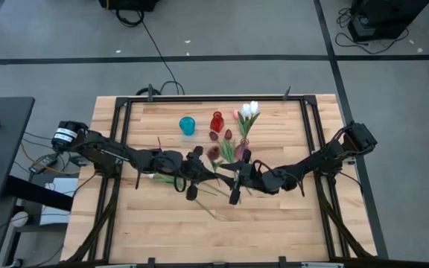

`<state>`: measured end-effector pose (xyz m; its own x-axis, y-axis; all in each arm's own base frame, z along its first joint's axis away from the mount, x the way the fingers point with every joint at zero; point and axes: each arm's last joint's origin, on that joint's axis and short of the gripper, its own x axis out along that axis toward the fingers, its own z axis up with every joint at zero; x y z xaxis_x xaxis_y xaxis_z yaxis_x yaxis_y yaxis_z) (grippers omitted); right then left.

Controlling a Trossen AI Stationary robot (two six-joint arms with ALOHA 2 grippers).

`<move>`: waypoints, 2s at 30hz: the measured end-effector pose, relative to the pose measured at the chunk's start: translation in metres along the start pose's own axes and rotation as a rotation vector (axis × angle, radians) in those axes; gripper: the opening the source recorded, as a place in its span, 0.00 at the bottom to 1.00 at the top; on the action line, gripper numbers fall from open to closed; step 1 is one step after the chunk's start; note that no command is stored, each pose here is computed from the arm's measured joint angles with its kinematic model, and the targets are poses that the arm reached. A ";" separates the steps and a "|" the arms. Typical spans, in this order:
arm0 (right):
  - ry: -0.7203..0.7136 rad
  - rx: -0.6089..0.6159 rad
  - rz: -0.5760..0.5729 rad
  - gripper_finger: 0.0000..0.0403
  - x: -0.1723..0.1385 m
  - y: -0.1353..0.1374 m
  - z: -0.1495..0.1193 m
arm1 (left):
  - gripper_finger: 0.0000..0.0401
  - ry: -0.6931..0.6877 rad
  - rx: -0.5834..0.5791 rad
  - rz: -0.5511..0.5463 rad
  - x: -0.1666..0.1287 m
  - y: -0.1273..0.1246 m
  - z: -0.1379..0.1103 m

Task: Sort flowers into vase by color
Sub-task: Put the left red flower into the red vase

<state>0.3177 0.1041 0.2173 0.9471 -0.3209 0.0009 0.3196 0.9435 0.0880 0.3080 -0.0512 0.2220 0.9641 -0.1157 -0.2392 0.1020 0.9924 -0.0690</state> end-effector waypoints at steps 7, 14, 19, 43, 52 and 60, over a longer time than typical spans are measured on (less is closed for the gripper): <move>0.007 0.013 0.003 0.39 0.004 -0.004 0.000 | 0.01 -0.019 -0.002 0.011 0.000 0.000 0.002; -0.013 0.013 0.036 0.39 0.015 -0.007 0.012 | 0.01 -0.023 -0.008 0.036 0.000 0.004 0.003; 0.021 -0.041 0.024 0.35 0.024 -0.008 0.016 | 0.01 -0.023 -0.009 0.049 0.000 0.007 0.003; 0.028 -0.060 -0.097 0.02 0.028 -0.010 0.021 | 0.35 -0.022 0.089 0.119 -0.014 0.010 0.007; 0.042 -0.112 -0.145 0.02 0.040 -0.011 0.040 | 0.36 -0.096 0.163 0.143 -0.089 0.016 0.008; 0.024 -0.101 0.001 0.02 0.023 -0.019 0.094 | 0.36 -0.075 0.165 0.145 -0.113 0.017 -0.010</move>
<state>0.3306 0.0710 0.3096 0.9475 -0.3190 -0.0228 0.3188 0.9477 -0.0129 0.1981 -0.0215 0.2380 0.9865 0.0259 -0.1617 -0.0060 0.9925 0.1218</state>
